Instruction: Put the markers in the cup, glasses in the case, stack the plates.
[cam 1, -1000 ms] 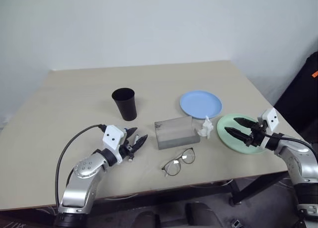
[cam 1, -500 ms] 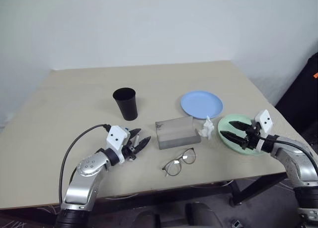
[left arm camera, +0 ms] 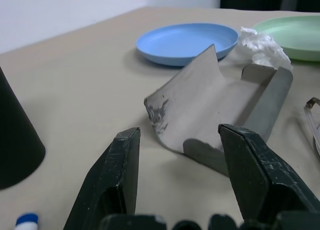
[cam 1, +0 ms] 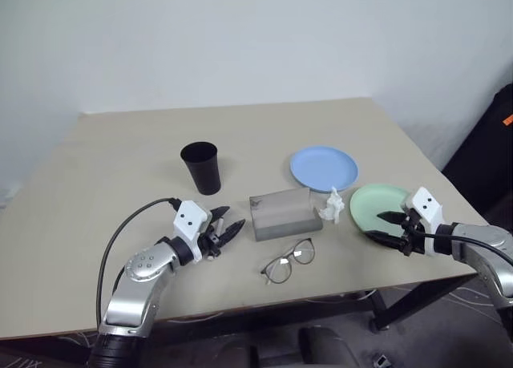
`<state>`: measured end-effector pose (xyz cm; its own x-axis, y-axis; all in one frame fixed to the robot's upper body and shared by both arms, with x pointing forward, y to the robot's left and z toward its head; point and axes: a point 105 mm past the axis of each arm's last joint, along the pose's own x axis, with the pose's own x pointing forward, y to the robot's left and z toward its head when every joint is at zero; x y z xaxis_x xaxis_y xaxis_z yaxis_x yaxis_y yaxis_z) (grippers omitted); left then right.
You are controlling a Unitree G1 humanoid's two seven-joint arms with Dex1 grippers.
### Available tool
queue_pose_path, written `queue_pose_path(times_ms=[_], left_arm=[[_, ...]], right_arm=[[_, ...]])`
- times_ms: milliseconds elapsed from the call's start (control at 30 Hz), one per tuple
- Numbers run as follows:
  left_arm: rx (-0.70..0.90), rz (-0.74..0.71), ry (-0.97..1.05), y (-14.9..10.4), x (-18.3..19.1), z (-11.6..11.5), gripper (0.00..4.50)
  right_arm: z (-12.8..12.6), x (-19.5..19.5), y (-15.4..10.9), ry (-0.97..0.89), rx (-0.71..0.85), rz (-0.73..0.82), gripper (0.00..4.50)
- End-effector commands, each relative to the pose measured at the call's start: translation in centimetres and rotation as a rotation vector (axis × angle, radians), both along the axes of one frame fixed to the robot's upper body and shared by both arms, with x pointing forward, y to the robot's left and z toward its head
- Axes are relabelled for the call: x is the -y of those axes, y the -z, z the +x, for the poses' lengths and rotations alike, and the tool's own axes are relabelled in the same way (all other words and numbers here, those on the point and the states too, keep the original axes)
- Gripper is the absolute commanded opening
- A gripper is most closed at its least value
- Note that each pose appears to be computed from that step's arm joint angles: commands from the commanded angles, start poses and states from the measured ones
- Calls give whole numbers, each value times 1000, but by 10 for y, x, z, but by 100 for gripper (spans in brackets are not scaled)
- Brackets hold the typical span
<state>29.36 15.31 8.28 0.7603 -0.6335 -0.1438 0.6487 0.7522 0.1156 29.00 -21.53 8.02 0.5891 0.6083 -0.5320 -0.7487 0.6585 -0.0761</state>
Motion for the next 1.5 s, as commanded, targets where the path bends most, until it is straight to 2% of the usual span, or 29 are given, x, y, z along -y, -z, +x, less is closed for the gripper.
queue_pose_path(times_ms=[33,433,567,733,1000,1067,1500], left_arm=[[44,3,23,-11,5,4,260],[49,0,13,-10,4,4,260],[51,2,8,-10,3,5,264],[49,2,9,-9,4,5,264],[53,-3,13,-8,8,7,264],[54,-3,12,-8,8,8,264],[57,-3,4,-7,7,7,264]], right_arm=[[1,1,-6,-2,8,-34,328],[-2,3,20,12,-56,-79,328],[-1,3,19,11,-42,-74,211],[5,3,15,21,4,-82,44],[15,5,5,18,60,-95,44],[16,5,4,15,66,-97,3],[34,12,-4,52,129,-136,3]])
